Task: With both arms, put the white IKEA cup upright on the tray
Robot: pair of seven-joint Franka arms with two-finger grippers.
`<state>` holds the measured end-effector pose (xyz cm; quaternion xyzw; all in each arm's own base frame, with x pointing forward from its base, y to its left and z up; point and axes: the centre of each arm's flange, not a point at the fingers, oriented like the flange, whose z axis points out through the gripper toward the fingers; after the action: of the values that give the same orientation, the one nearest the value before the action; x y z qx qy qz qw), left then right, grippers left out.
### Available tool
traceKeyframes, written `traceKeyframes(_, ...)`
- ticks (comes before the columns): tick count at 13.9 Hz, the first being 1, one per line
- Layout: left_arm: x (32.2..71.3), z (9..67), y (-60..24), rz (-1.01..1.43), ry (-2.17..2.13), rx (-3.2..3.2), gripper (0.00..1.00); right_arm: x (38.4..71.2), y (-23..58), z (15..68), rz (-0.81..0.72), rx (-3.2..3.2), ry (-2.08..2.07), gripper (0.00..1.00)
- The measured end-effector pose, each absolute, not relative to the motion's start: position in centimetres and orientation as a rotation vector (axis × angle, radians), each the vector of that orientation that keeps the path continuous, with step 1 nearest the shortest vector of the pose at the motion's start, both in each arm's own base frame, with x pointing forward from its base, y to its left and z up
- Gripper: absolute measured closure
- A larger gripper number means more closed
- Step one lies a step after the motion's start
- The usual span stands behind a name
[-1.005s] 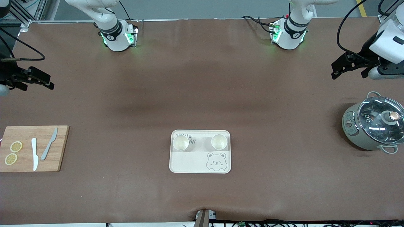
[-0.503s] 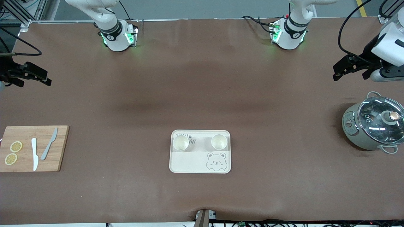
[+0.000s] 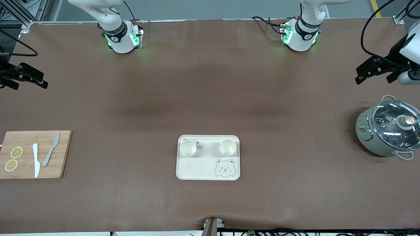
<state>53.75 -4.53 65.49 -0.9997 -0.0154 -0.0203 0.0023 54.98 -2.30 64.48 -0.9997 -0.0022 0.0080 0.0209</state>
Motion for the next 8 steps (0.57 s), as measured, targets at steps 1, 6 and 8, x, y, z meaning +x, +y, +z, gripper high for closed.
traceKeyframes(1,53.7,65.5,-4.6,-0.06,-0.046,-3.136,0.0,55.0,-2.3,64.5,0.025,-3.1,-0.007,0.0)
traceKeyframes(6,53.0,66.6,-4.6,-0.027,-0.044,-3.134,0.0,55.0,-2.2,64.5,0.025,-3.101,-0.009,0.0)
traceKeyframes(8,52.8,66.9,-4.6,-0.02,-0.044,-3.133,0.0,55.0,-2.3,64.5,0.025,-3.102,-0.009,0.0)
